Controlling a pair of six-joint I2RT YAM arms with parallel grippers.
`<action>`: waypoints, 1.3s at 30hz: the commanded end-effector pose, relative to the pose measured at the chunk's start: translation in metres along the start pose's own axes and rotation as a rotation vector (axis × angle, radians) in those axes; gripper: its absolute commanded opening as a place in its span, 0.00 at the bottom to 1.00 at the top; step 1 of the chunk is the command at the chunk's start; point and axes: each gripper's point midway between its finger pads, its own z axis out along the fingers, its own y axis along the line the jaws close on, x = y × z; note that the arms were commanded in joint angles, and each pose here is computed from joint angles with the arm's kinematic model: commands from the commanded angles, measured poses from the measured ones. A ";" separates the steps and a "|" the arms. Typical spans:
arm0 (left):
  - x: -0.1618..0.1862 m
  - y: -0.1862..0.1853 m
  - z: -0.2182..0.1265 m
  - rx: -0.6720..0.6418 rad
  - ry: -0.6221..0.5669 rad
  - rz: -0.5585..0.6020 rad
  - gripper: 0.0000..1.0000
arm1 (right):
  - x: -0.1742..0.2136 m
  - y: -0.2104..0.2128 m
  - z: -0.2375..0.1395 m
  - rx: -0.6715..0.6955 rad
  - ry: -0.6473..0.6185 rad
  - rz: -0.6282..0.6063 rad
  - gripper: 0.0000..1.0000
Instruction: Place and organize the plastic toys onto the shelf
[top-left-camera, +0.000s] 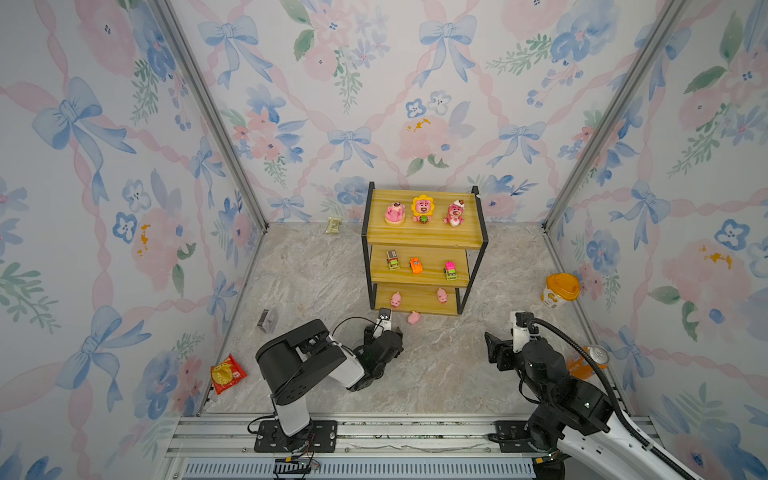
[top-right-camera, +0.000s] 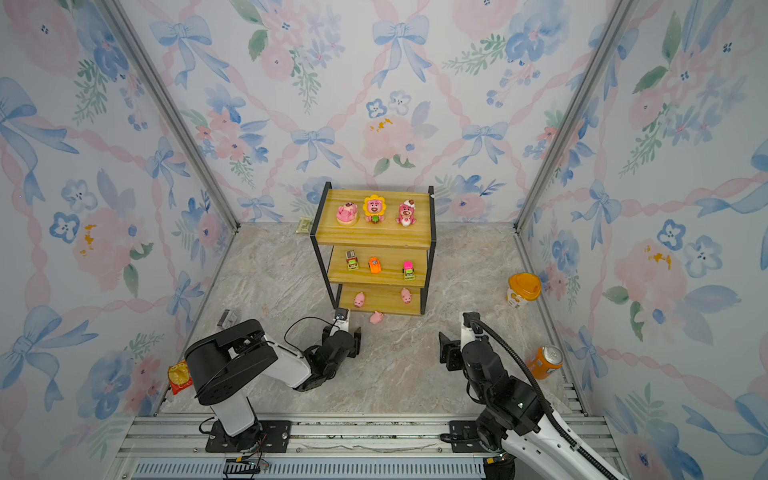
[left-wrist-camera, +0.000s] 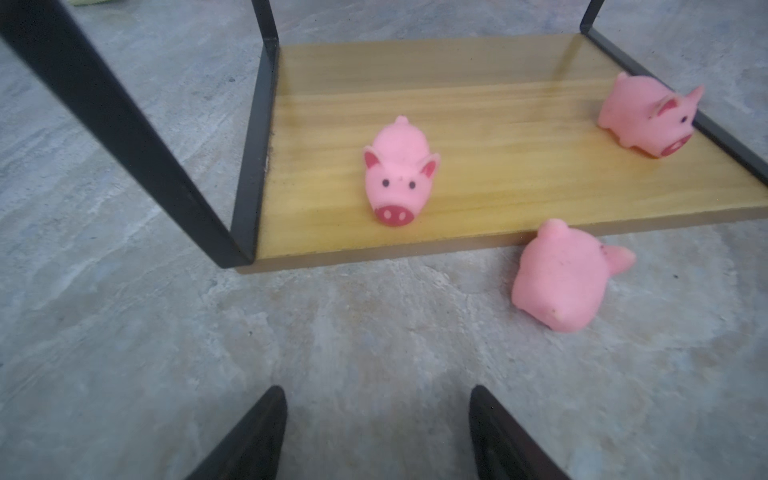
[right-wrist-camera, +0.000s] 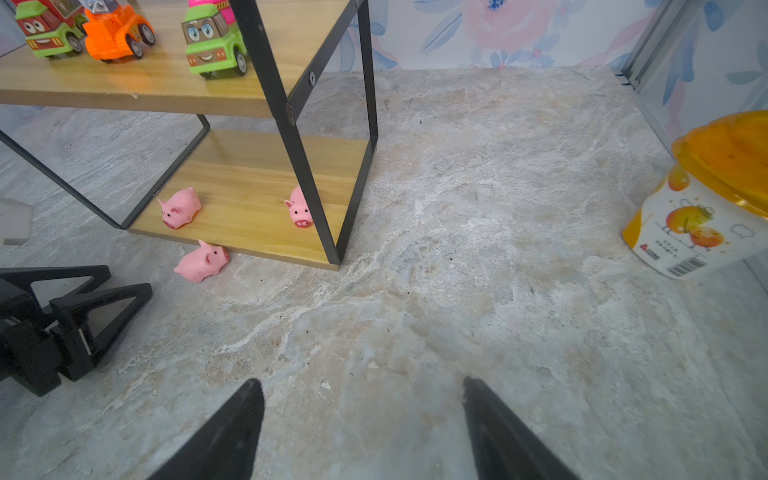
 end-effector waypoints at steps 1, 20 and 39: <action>0.018 0.003 -0.006 -0.006 0.051 0.025 0.70 | -0.004 -0.001 -0.004 -0.003 -0.006 0.008 0.78; -0.003 -0.063 0.018 0.137 0.008 0.103 0.67 | -0.002 -0.002 -0.004 -0.004 -0.005 0.017 0.78; -0.012 -0.066 0.039 0.149 -0.005 0.120 0.59 | -0.001 -0.005 -0.005 0.005 -0.011 0.022 0.78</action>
